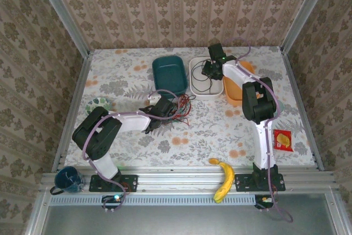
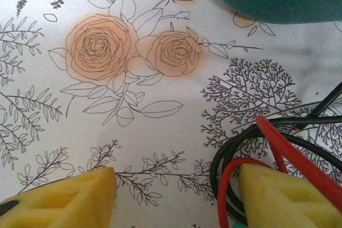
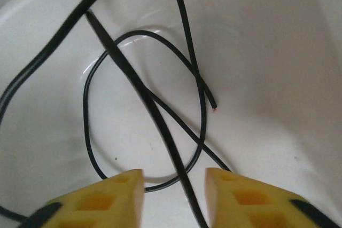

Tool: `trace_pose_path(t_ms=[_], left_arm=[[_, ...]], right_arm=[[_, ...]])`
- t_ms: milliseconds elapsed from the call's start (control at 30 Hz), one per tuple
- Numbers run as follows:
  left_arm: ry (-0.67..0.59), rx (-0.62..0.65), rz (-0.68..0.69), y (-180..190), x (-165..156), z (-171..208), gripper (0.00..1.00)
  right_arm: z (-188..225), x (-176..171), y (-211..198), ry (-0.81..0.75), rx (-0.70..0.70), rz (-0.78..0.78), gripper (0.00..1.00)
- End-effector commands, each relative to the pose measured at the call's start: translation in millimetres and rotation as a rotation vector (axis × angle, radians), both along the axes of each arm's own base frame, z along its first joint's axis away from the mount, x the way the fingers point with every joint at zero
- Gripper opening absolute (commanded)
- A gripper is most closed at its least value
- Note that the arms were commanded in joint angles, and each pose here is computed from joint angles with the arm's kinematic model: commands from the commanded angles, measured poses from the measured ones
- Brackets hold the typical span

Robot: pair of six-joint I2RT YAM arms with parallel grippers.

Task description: Untangle the cables

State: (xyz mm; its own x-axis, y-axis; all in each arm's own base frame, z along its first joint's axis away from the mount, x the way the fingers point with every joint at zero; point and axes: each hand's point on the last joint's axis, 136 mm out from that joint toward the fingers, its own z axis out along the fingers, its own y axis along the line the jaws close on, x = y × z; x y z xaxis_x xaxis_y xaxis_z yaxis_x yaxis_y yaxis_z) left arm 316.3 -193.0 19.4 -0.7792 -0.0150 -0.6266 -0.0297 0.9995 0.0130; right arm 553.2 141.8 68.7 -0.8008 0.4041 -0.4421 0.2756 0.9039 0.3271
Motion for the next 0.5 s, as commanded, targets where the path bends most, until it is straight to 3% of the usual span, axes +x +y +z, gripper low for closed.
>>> trace_pose_path(t_ms=[0,333,467], left_arm=[[0.194,0.204,-0.071,39.6,-47.8,-37.3,0.63],[0.118,0.125,-0.107,29.0,-42.5,-25.4,0.63],[0.114,0.11,-0.128,24.6,-41.9,-26.3,0.62]], right_arm=[[59.0,10.1,-8.3,-0.148,-0.023,-0.021,0.44],[119.9,-34.6,-21.3,-0.281,-0.033,-0.014,0.5],[121.4,-69.5,3.5,-0.28,0.014,0.136,0.49]])
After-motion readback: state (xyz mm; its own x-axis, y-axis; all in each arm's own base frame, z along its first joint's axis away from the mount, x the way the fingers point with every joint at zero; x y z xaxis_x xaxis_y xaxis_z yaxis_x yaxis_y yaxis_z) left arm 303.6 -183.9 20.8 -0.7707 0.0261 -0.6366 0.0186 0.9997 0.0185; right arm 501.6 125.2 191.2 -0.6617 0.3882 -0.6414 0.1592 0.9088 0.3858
